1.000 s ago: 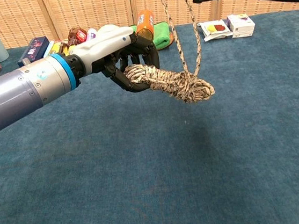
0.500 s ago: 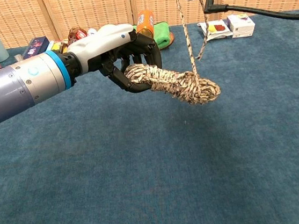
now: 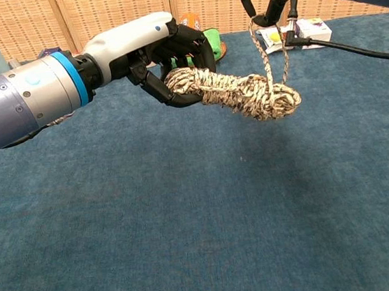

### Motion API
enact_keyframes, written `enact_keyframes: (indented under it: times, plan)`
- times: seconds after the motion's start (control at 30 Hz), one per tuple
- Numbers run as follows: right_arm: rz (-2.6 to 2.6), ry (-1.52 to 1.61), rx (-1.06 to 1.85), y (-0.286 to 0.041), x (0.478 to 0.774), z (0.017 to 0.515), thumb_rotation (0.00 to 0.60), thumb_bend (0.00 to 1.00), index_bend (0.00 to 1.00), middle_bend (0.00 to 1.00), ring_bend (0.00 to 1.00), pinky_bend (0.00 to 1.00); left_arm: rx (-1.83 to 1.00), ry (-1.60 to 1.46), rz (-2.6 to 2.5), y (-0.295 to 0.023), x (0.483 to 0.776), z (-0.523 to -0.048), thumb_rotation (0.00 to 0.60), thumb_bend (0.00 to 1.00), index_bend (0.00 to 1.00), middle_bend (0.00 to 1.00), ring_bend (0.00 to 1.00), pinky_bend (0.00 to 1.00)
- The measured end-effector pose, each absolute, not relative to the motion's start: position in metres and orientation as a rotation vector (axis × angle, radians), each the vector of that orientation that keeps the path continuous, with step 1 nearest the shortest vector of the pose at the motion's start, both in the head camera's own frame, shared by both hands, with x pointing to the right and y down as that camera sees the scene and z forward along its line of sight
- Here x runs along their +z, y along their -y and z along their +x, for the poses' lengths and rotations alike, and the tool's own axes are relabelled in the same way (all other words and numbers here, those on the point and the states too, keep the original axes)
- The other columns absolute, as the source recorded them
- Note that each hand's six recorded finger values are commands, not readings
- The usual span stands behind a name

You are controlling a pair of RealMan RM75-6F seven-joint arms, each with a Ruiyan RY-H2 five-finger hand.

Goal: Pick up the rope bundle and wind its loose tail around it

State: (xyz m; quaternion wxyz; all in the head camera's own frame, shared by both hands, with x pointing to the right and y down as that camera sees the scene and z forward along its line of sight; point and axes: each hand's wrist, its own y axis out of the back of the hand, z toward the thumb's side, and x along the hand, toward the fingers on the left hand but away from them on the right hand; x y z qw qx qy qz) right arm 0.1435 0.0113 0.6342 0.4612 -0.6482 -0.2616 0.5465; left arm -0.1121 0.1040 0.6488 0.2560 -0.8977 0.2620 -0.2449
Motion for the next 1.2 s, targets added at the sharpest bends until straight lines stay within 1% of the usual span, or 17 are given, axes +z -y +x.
enact_keyframes:
  times: [0.23,0.5,0.63,0.9,1.13,1.2]
  plan:
    - [-1.651,0.641,1.377,-0.020,0.649,0.150,0.600,0.53,0.67,0.00,0.00,0.00,-0.609,-0.773,-2.451,-0.100,0.635,-0.108,0.600,0.35,0.73,0.53,0.53,0.64]
    - [-1.746,0.674,1.408,-0.030,0.657,0.156,0.600,0.53,0.68,0.00,0.00,0.00,-0.567,-0.852,-2.441,-0.094,0.626,-0.107,0.600,0.35,0.73,0.53,0.53,0.64]
    - [-1.818,0.693,1.426,-0.040,0.660,0.161,0.600,0.53,0.68,0.00,0.00,0.00,-0.541,-0.909,-2.428,-0.090,0.621,-0.105,0.600,0.35,0.73,0.53,0.53,0.64]
    - [-1.935,0.705,1.432,-0.062,0.656,0.169,0.600,0.53,0.68,0.00,0.00,0.00,-0.533,-1.000,-2.398,-0.086,0.616,-0.104,0.600,0.35,0.73,0.53,0.53,0.64]
    - [-2.043,0.686,1.442,-0.091,0.652,0.174,0.600,0.53,0.68,0.00,0.00,0.00,-0.552,-1.042,-2.388,-0.083,0.613,-0.105,0.600,0.35,0.73,0.53,0.53,0.64]
    - [-2.051,0.685,1.441,-0.095,0.653,0.176,0.600,0.53,0.68,0.00,0.00,0.00,-0.554,-1.054,-2.387,-0.082,0.612,-0.106,0.600,0.35,0.73,0.53,0.53,0.64]
